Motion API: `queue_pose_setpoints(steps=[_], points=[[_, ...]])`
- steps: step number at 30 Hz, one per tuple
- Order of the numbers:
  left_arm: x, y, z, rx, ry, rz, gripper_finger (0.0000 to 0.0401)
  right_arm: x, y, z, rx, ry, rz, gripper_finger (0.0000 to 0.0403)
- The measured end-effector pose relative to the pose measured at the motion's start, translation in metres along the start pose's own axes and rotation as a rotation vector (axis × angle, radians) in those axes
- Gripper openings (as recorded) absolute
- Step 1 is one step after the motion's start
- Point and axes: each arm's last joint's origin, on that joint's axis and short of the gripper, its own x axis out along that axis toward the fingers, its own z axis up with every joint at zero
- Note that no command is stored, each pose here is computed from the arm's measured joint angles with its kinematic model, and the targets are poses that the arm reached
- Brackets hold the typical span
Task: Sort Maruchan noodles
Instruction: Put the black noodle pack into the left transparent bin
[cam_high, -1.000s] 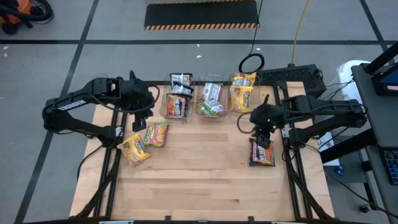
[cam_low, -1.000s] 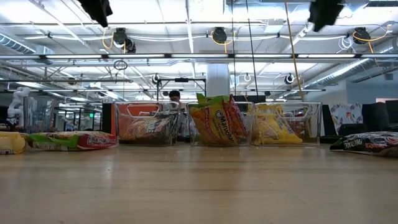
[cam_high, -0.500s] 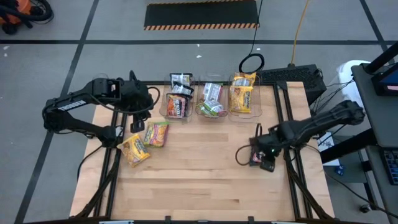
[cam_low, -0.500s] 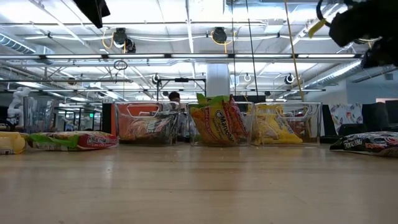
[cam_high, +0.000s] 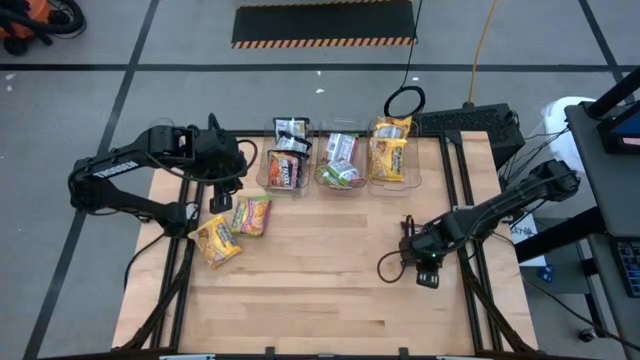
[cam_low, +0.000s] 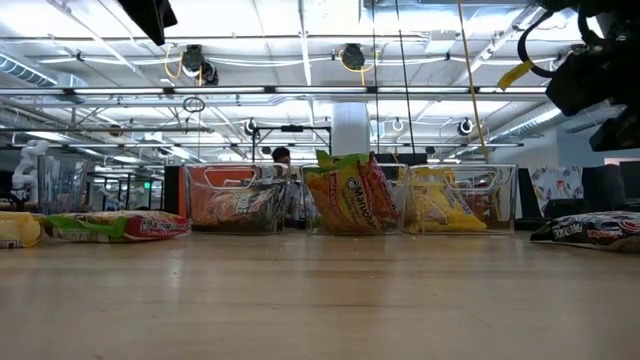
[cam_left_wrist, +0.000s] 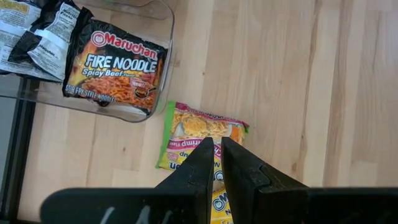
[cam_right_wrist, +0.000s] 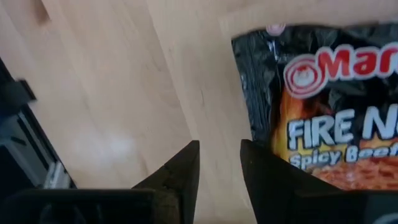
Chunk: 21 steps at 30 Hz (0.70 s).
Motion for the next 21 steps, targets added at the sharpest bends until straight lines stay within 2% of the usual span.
queue_pose_setpoints(steps=[21], points=[[0.0, -0.0001, 0.0, 0.001, 0.0, 0.0, 0.0037, 0.0004, -0.002, 0.0013, -0.035, -0.049, -0.067, 0.0105]])
